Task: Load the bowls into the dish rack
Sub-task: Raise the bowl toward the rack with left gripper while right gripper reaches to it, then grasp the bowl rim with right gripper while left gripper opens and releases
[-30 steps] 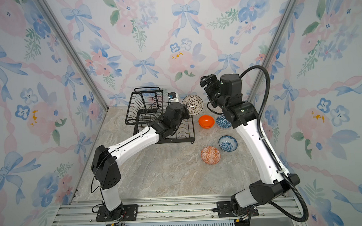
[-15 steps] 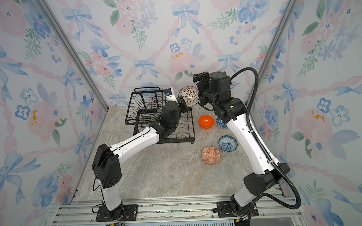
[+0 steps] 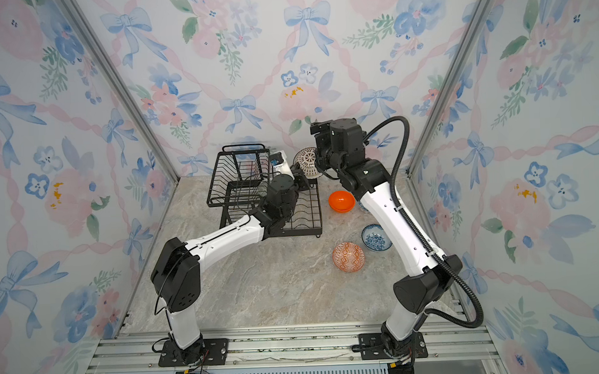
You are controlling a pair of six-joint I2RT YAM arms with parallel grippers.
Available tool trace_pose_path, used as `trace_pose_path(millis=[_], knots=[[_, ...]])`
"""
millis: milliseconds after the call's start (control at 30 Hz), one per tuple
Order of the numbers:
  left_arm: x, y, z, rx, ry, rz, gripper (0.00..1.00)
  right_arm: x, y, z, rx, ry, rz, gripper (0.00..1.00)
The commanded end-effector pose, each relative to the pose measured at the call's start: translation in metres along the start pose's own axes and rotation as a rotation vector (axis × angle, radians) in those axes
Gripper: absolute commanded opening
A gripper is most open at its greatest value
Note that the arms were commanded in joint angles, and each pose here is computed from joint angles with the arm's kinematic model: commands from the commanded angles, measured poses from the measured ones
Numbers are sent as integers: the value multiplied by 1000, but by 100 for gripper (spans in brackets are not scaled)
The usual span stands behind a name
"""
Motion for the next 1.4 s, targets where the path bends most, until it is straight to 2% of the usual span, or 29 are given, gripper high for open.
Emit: trace_pose_path(millis=[0,167,300,467,800,967,1267,1367], knots=[[0,-16,-61,-152,-84,22,0,2,3,4,-19,38,-3,88],[2,-21,-66,-179,-85,29,0,-6,8,6,-25,86,15,83],[6,-23,-66,-181,-80,9,0,-8,12,7,-27,102,17,73],[9,-25,-69,-193,-76,-3,0,-15,24,11,-10,130,44,70],[15,-27,-65,-188,-61,-35,0,-22,41,18,18,173,52,47],[21,-27,-65,-192,-50,-59,0,-27,49,22,37,182,61,32],[34,-24,-66,-192,-49,-88,0,-33,55,26,59,197,50,10],[33,-21,-62,-182,-43,-86,0,-34,57,30,74,197,45,5]])
Point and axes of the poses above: each gripper's point midway between its finger pads, its own y axis out along the fingers, its own x axis along the line the jaws close on, z = x × y, the point moved 3 cm from there along -y, back along the fingers, and after that the axes turned 12 degrees about y, right-handed, at the moved point
